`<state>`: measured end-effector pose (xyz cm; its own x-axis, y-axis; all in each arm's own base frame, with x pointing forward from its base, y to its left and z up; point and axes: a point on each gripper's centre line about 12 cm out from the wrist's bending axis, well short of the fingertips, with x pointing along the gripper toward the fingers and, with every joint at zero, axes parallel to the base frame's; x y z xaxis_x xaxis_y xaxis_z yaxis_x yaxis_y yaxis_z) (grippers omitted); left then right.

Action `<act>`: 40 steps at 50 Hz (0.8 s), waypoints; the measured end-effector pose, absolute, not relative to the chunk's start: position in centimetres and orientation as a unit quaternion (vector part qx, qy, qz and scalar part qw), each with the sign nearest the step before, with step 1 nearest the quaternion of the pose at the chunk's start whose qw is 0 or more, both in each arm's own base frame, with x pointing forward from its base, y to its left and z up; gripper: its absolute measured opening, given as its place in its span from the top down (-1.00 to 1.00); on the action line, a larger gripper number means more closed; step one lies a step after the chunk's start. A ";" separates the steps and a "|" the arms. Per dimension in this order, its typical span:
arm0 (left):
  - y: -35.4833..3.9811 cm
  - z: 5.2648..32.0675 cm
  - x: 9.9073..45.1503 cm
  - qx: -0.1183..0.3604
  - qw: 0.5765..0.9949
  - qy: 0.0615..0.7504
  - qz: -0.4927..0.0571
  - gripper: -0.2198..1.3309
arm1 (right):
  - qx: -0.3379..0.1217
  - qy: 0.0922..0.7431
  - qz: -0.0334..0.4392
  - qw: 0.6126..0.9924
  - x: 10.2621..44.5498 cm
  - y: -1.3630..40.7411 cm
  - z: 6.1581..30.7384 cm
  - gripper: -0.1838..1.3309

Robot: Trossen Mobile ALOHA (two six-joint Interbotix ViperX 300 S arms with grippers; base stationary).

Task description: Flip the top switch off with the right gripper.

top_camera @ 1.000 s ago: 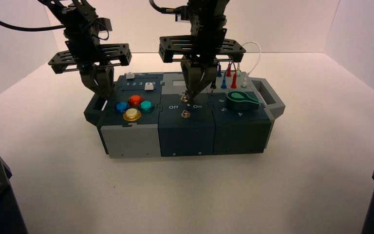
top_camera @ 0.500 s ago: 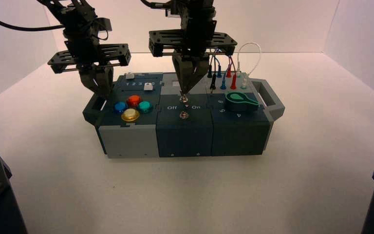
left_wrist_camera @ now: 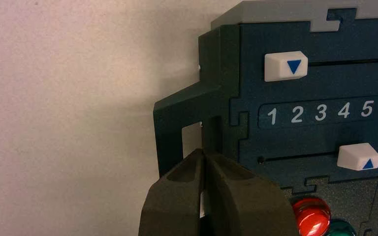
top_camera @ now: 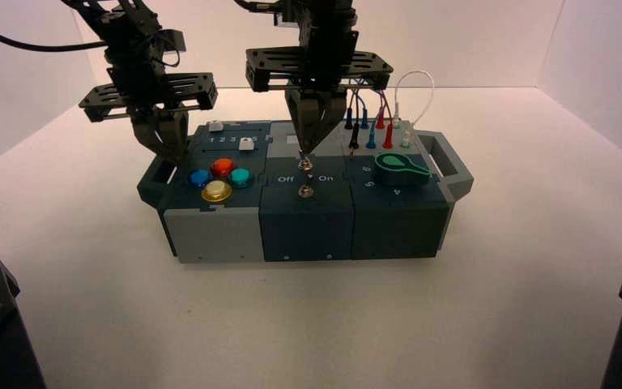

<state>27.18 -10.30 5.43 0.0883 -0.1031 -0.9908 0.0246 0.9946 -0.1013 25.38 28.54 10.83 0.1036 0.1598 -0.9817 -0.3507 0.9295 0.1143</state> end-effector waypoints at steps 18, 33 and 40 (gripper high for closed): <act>-10.3 5.4 27.2 -0.028 0.738 0.673 -0.045 0.93 | -0.075 0.650 0.172 0.736 24.9 28.7 11.1 0.95; -10.4 5.4 27.2 -0.030 0.739 0.672 -0.045 0.93 | -0.088 0.638 0.219 0.733 21.7 31.1 13.5 0.94; -10.4 5.4 27.2 -0.031 0.738 0.672 -0.045 0.93 | -0.087 0.636 0.216 0.735 22.0 30.9 13.6 0.94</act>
<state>27.22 -10.35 5.44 0.0919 -0.1076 -0.9899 0.0244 0.9941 -0.1058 21.98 30.91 13.55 0.0966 0.2073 -0.9735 -0.4278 0.8918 0.1475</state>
